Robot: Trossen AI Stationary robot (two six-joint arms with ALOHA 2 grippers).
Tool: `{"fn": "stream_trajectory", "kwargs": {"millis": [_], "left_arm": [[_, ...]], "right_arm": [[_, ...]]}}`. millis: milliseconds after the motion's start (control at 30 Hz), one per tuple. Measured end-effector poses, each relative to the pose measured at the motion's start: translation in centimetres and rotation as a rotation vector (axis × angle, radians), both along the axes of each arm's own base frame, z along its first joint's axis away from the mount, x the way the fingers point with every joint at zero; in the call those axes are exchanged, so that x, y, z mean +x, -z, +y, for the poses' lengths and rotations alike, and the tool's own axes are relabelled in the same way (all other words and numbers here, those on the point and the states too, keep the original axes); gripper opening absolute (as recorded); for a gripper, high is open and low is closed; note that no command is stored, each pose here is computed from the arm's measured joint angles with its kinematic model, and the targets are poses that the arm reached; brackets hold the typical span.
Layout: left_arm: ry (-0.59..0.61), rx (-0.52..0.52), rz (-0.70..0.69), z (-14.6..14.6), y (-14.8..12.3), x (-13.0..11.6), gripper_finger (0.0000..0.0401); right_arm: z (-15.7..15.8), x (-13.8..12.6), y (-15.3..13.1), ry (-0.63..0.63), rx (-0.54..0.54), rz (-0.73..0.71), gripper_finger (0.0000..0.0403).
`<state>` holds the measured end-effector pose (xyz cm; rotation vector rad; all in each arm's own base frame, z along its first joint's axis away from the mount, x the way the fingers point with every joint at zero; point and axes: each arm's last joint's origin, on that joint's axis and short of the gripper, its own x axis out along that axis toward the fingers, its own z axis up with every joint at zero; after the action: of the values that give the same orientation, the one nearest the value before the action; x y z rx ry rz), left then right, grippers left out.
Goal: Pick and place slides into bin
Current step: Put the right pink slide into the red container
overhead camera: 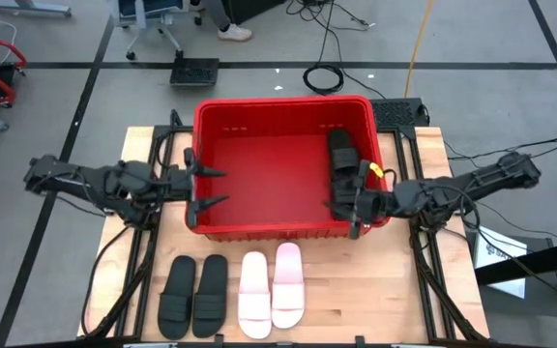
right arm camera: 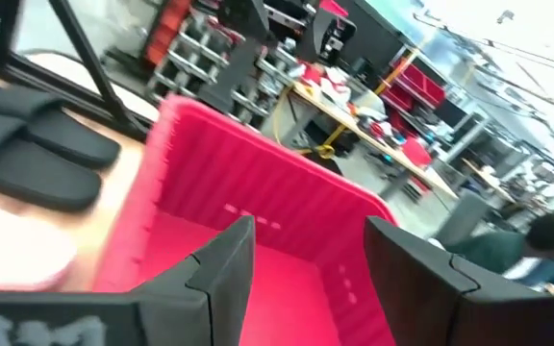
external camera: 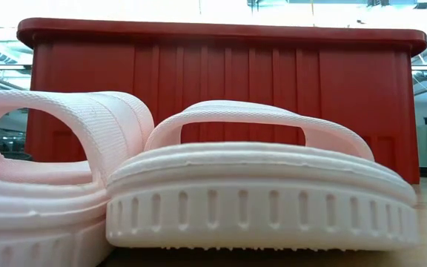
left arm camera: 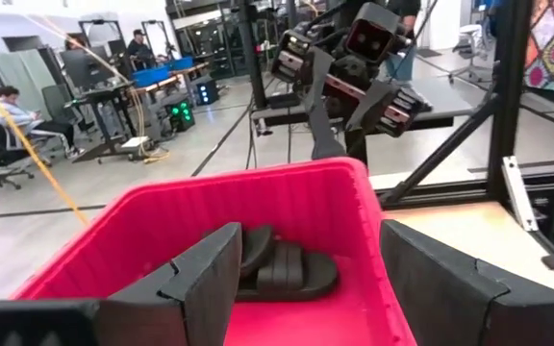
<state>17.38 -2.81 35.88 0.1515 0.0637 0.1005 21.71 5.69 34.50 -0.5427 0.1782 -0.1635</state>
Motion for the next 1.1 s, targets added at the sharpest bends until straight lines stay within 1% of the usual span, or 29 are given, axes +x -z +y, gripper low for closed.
{"fn": "stream_trajectory", "kwargs": {"millis": [167, 333, 433, 500, 567, 700, 767, 933, 1100], "left_arm": [[-0.006, -0.001, -0.03, -1.9, -0.2, -0.2, 0.0253], [0.033, 0.009, -0.049, -3.9, -0.1, 0.2, 0.0253], [0.029, 0.03, -0.044, -4.9, 0.0, 0.2, 0.0253], [0.0, 0.031, -0.039, -5.5, 0.2, 0.1, 0.0253], [-0.014, 0.028, -0.034, -6.1, 0.3, 0.1, 0.0253], [-0.004, 0.029, -0.034, -7.4, 0.6, 0.0, 0.0253], [0.009, 0.034, -0.04, -8.2, 0.6, -0.1, 0.0253], [0.019, 0.031, -0.046, -9.6, 0.8, -0.5, 0.0253], [0.014, 0.004, -0.047, -10.4, 1.0, -0.8, 0.0253]], "right_arm": [[1.8, 0.3, 0.2, -0.073, 0.015, -0.015, 0.0185], [3.8, 1.4, 1.0, -0.177, -0.005, -0.019, 0.0185], [4.8, 1.9, 1.2, -0.206, -0.033, -0.046, 0.0185], [5.4, 2.2, 1.4, -0.222, -0.041, -0.059, 0.0185], [5.9, 2.5, 1.6, -0.232, -0.034, -0.072, 0.0185], [7.1, 2.7, 1.8, -0.256, 0.0, -0.1, 0.0185], [7.8, 2.7, 2.0, -0.247, 0.004, -0.105, 0.0185], [9.7, 2.4, 2.5, -0.164, 0.004, -0.128, 0.0185], [12.2, 2.8, 1.9, -0.114, 0.014, -0.112, 0.0185]]}}
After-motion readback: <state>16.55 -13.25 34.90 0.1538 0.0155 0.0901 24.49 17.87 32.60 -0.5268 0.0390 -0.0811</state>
